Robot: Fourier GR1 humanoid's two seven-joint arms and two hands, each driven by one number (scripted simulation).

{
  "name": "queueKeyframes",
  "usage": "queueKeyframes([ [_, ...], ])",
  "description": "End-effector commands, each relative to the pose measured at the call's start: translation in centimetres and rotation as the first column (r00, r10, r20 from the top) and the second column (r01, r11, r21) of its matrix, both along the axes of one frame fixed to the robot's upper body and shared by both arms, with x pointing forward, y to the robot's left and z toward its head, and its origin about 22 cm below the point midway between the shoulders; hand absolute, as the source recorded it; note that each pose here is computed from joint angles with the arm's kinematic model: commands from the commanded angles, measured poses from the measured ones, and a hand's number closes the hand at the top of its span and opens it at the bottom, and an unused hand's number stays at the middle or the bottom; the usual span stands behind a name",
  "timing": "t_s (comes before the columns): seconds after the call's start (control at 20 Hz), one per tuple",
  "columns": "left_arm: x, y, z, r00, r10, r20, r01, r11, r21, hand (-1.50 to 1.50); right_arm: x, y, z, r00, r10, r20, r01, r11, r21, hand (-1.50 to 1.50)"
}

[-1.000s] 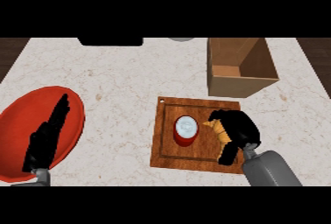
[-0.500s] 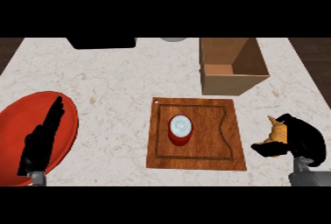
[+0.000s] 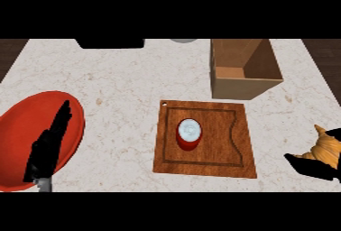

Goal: Pick the croissant from the cutting board and place it in the cardboard box

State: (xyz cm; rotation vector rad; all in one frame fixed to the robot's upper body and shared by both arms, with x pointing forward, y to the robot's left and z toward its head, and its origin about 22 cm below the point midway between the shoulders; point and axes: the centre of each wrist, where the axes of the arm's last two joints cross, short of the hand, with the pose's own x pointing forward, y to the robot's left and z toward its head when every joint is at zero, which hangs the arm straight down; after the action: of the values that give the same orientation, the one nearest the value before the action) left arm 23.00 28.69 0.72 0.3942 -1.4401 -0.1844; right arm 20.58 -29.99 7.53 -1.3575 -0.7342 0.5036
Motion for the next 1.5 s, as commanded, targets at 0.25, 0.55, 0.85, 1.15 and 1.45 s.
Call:
queueKeyframes([
  [0.25, -0.2, 1.0, 0.0, 1.000, -0.007, -0.005, 0.007, 1.000, 0.011, 0.00, -0.6, 2.4, 8.0, 0.868, 0.208, 0.452, -0.260, 0.964, 0.056, 1.50],
  [0.55, 1.5, -0.1, 1.2, 1.000, -0.014, 0.011, 0.013, 1.000, 0.023, 0.00, 3.1, 5.2, 12.2, 0.805, 0.257, 0.535, -0.347, 0.935, 0.073, 1.50],
  [0.85, 3.0, -1.9, 1.5, 0.999, -0.042, 0.006, 0.042, 0.999, -0.014, 0.00, 9.3, 8.4, 14.7, 0.819, 0.247, 0.517, -0.332, 0.940, 0.078, 1.50],
  [1.15, 0.1, 1.3, -0.2, 0.999, -0.035, 0.016, 0.035, 0.999, 0.002, 0.00, 15.0, 8.9, 13.9, 0.858, 0.236, 0.456, -0.325, 0.937, 0.126, 1.50],
  [1.45, 2.1, 0.4, 0.9, 0.999, -0.032, 0.017, 0.032, 0.999, 0.005, 0.00, 20.4, 8.3, 11.1, 0.894, 0.223, 0.389, -0.316, 0.929, 0.195, 1.50],
])
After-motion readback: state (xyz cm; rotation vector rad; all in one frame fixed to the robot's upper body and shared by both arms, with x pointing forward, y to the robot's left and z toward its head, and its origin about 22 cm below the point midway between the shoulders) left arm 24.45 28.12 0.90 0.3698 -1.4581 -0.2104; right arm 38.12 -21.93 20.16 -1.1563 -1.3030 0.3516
